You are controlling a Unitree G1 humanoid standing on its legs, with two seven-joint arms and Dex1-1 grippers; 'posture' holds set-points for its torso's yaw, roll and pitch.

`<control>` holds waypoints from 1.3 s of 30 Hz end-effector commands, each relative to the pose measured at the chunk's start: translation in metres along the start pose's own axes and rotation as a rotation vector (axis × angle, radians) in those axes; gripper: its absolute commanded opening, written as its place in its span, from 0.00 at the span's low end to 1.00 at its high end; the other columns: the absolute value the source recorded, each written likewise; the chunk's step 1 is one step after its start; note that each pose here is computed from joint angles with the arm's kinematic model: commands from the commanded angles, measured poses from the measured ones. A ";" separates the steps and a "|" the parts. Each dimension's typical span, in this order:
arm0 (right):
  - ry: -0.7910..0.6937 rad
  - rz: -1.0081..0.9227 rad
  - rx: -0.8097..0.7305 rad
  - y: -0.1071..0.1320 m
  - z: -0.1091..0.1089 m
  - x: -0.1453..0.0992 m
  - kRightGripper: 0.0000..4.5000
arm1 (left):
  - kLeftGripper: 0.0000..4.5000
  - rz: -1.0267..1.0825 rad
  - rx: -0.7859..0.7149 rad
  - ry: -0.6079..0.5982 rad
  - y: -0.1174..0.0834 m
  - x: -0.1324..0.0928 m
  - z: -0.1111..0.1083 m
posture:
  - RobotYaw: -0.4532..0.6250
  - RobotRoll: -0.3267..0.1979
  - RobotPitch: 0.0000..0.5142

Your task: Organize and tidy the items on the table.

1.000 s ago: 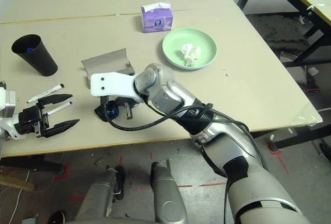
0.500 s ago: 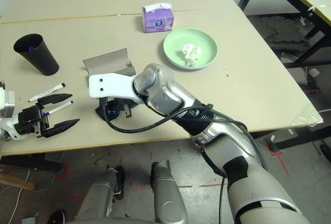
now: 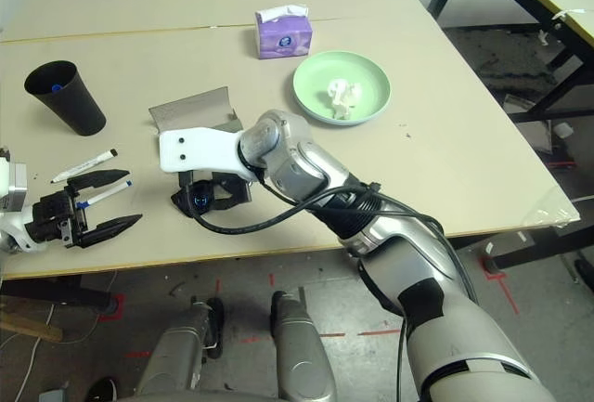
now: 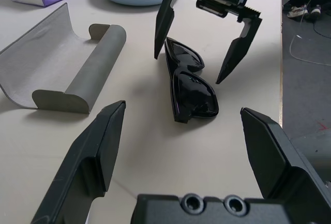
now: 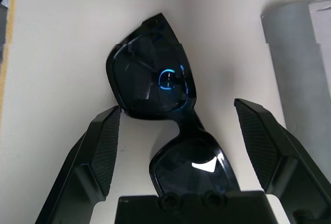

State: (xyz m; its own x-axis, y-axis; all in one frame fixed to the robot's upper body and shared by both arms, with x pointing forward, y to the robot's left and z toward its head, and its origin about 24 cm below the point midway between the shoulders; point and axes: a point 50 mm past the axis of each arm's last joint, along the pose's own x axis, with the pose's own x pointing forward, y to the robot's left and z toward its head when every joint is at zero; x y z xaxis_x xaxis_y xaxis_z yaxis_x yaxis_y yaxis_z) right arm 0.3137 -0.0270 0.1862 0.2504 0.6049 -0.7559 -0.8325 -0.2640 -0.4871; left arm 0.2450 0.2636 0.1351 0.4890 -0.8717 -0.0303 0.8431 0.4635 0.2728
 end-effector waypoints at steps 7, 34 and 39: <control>0.021 0.048 -0.053 0.005 -0.008 0.004 0.99 | 1.00 0.002 -0.006 0.008 -0.006 -0.003 0.002 | 0.37 0.62 0.49; -0.023 0.078 -0.076 0.004 0.002 0.004 0.05 | 1.00 0.026 0.007 -0.014 -0.008 0.001 0.008 | 0.40 0.62 0.47; -0.025 0.078 -0.071 0.003 0.003 0.003 0.05 | 1.00 0.035 0.004 -0.017 -0.007 0.000 0.008 | 0.39 0.62 0.47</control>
State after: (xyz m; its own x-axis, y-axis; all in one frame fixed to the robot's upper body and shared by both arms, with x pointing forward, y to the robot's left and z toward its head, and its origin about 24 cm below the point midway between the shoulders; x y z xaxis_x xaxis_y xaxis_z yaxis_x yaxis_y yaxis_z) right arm 0.3150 -0.0276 0.1856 0.2106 0.5918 -0.7781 -0.8075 -0.3433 -0.4797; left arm 0.2404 0.2571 0.1412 0.5112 -0.8595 -0.0031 0.8251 0.4898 0.2817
